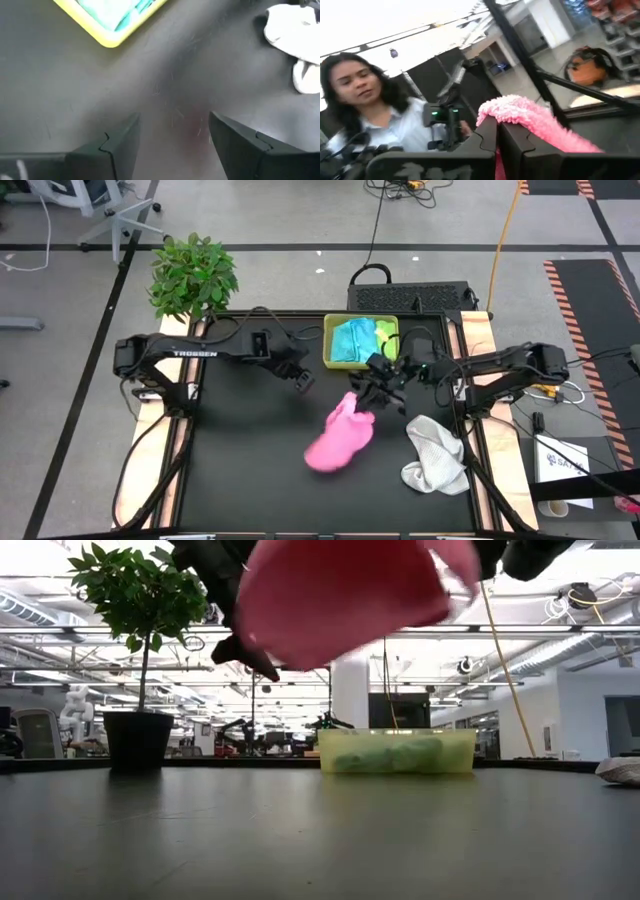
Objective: Fold microfiber towels
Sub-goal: Fold the pink microfiber cloth
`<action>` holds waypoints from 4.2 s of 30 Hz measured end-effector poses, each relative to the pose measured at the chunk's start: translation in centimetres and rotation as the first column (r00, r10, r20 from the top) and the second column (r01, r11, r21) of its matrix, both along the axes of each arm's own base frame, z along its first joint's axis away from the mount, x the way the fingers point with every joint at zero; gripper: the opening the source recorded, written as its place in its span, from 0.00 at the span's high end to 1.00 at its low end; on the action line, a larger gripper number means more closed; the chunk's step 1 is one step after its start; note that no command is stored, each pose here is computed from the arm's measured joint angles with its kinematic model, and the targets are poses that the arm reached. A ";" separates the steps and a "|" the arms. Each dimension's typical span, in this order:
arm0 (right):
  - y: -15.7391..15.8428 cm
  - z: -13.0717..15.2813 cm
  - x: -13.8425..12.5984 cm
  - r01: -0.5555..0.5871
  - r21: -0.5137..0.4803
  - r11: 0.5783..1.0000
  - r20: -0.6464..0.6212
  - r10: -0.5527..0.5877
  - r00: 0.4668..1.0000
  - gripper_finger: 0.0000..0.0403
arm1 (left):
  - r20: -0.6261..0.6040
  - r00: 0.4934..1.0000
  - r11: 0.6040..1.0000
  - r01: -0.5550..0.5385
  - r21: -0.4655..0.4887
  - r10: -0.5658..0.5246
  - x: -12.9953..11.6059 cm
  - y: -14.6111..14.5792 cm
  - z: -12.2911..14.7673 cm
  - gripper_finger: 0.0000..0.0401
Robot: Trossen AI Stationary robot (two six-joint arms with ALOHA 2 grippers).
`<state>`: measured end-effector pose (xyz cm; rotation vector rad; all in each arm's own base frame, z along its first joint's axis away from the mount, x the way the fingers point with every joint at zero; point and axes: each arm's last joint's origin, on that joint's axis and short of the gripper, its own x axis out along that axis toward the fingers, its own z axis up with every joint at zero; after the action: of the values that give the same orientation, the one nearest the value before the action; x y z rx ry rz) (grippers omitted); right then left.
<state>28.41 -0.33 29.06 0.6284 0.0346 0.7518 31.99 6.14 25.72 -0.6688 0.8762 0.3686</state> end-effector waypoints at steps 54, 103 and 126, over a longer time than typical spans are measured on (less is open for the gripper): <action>-3.1 -12.1 1.6 0.407 -0.149 0.901 -0.777 -0.361 0.516 1.00 | 0.162 0.982 0.995 -0.092 -0.029 0.095 1.2 -8.6 0.1 0.41; -3.0 -13.3 0.3 0.250 -0.221 0.943 -0.828 -0.317 0.462 1.00 | -0.204 0.974 0.971 -0.140 -0.193 0.099 0.6 -15.1 -10.4 0.41; -3.7 -12.6 1.0 0.343 -0.221 0.913 -0.773 -0.379 0.509 1.00 | 0.084 0.958 0.928 0.240 0.286 -0.274 3.1 -17.3 -8.0 0.41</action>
<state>29.39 -4.05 16.50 0.8682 0.7519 -0.0126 35.11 -11.20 17.71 -0.3110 0.7668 0.2037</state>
